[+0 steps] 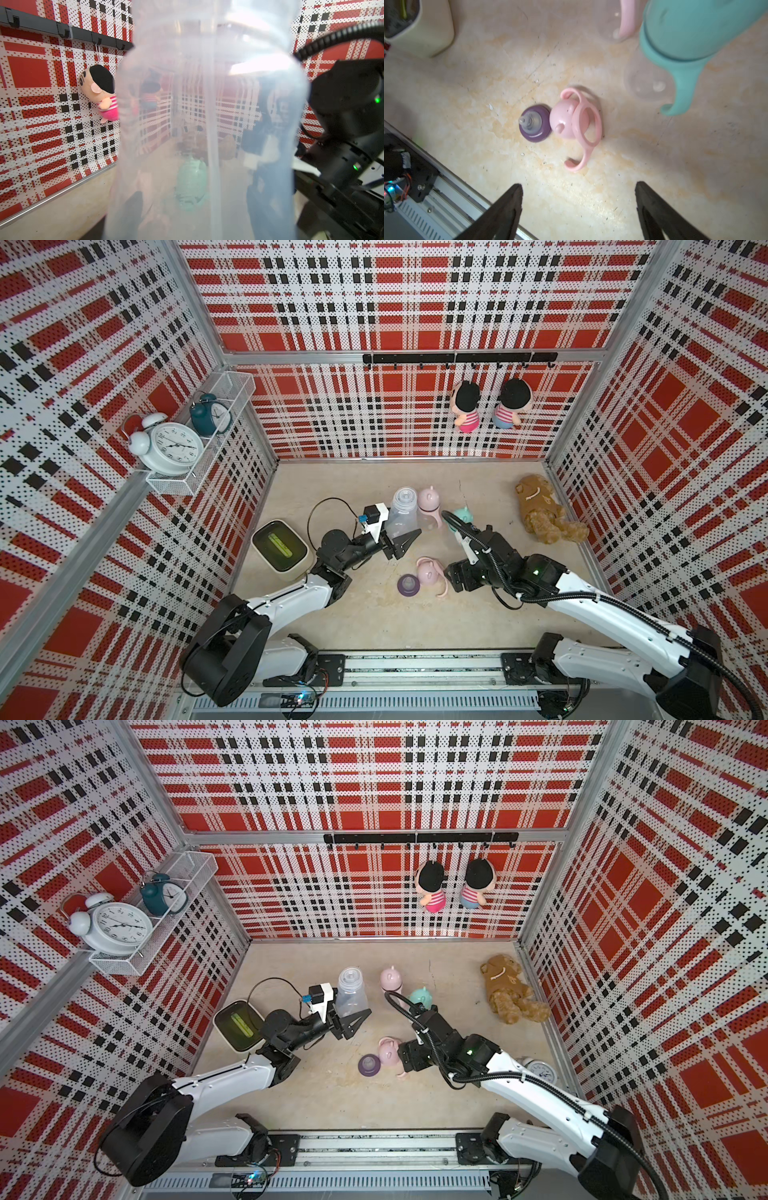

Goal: Assemble the baby bottles
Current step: Pick up the handle at the center of the board, then put on the handle of the baby bottle.

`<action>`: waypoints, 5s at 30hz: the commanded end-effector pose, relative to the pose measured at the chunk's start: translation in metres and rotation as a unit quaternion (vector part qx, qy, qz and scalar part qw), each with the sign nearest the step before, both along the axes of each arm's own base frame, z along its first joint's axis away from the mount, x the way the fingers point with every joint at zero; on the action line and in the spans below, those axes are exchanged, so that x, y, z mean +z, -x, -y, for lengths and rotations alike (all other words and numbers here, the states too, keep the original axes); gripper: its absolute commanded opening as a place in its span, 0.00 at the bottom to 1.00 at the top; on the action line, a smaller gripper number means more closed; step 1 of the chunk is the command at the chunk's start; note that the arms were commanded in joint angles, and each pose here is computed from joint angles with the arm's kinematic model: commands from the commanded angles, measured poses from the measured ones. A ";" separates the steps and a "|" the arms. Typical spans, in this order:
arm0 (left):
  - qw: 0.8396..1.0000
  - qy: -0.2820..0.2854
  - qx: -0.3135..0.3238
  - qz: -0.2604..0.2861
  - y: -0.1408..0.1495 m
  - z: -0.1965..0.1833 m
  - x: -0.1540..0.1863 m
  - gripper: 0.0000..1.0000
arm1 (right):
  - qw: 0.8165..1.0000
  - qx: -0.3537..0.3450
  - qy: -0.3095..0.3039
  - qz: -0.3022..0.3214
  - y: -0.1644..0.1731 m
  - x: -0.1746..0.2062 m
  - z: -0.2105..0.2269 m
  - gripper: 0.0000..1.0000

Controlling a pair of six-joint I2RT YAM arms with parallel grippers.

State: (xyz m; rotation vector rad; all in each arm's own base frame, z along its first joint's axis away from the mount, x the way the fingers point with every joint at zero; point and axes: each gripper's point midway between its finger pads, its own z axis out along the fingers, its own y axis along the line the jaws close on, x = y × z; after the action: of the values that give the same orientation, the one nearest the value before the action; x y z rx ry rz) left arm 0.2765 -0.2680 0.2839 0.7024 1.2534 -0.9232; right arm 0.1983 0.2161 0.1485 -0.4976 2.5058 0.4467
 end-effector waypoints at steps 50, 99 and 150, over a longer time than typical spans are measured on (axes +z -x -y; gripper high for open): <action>1.000 0.004 0.016 0.014 0.005 0.000 0.004 0.00 | 0.973 -0.222 0.050 -0.036 -0.017 -0.133 0.010 0.19; 1.000 0.008 0.010 -0.016 -0.005 0.002 -0.002 0.00 | 0.948 -0.261 0.114 0.142 -0.056 0.030 0.055 0.00; 0.998 -0.011 0.024 -0.053 -0.023 0.039 0.014 0.00 | 0.784 -0.192 0.309 0.503 -0.090 0.245 -0.035 0.00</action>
State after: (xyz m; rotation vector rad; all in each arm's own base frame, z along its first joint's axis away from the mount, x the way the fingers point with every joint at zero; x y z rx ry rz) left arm 0.3025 -0.3045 0.2817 0.6380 1.4278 -0.9194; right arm 0.2921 0.2532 0.3894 -0.3220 1.5423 -0.6888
